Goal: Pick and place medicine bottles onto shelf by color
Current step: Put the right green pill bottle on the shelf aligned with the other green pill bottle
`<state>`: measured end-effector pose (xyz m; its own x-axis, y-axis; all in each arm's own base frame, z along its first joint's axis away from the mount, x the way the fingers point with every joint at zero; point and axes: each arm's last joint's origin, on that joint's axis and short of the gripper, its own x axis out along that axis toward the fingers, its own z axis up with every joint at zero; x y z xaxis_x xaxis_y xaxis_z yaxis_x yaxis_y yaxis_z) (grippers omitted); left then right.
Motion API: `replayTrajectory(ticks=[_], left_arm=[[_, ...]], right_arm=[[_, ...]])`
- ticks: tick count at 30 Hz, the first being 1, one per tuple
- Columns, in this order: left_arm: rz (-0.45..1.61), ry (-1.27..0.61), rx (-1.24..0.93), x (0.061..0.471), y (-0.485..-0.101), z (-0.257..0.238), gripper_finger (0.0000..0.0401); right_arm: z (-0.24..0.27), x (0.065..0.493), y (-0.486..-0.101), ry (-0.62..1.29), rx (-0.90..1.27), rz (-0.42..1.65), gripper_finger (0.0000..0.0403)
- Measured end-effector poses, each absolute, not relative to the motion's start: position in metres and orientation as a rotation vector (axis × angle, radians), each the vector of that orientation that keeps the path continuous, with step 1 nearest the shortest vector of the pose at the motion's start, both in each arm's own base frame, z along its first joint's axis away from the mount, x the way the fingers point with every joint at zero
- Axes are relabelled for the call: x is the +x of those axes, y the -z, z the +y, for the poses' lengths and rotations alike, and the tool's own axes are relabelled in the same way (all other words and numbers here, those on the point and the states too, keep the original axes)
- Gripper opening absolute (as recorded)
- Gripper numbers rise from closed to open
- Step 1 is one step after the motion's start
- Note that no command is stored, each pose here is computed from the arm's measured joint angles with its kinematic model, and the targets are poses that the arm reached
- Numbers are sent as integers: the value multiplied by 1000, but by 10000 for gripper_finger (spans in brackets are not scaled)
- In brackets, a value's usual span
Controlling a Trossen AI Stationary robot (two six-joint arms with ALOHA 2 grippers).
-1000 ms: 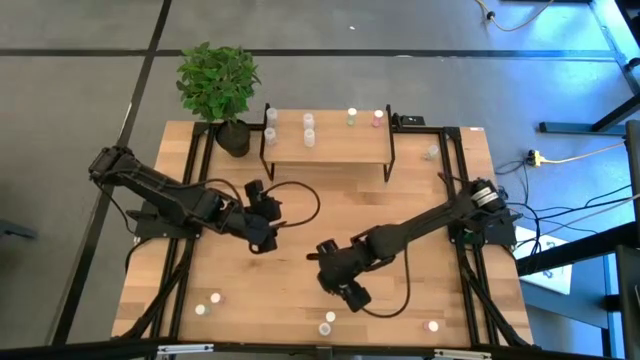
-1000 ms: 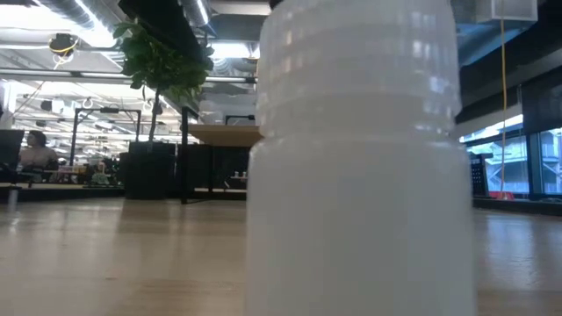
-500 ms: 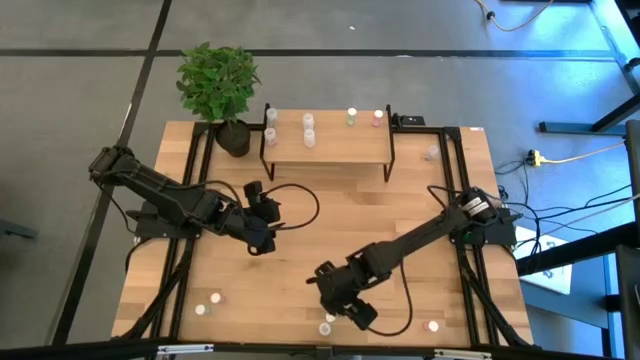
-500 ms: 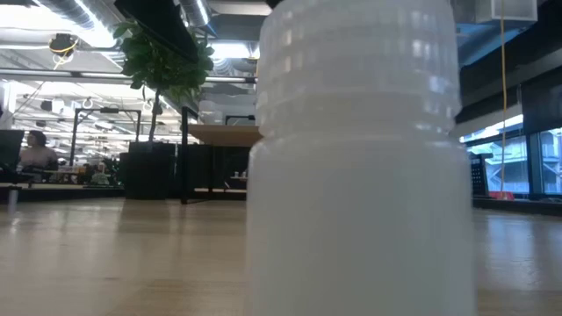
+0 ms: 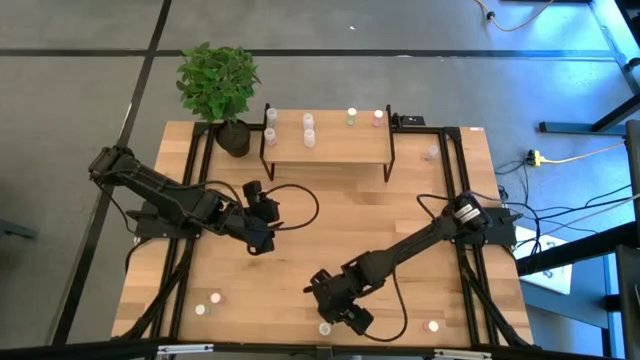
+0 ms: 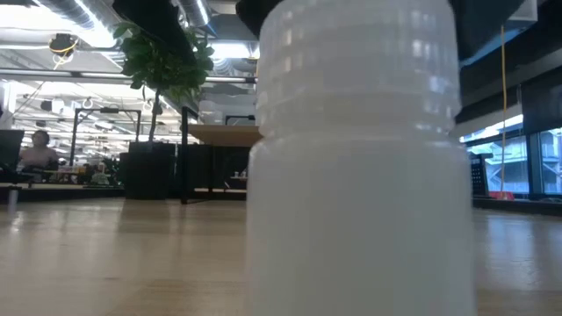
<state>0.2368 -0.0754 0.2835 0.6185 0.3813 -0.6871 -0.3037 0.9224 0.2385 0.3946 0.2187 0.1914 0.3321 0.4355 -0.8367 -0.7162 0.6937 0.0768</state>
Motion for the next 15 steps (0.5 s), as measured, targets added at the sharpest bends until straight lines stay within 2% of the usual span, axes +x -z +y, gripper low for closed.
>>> replayTrajectory(ticks=[8, 15], left_arm=[[807, -391, 95, 237, -284, -76, 240], [824, -258, 64, 234, -284, -91, 239]], right_arm=[[221, 395, -189, -773, -332, 970, 261], [220, 396, -181, -747, -347, 997, 261]])
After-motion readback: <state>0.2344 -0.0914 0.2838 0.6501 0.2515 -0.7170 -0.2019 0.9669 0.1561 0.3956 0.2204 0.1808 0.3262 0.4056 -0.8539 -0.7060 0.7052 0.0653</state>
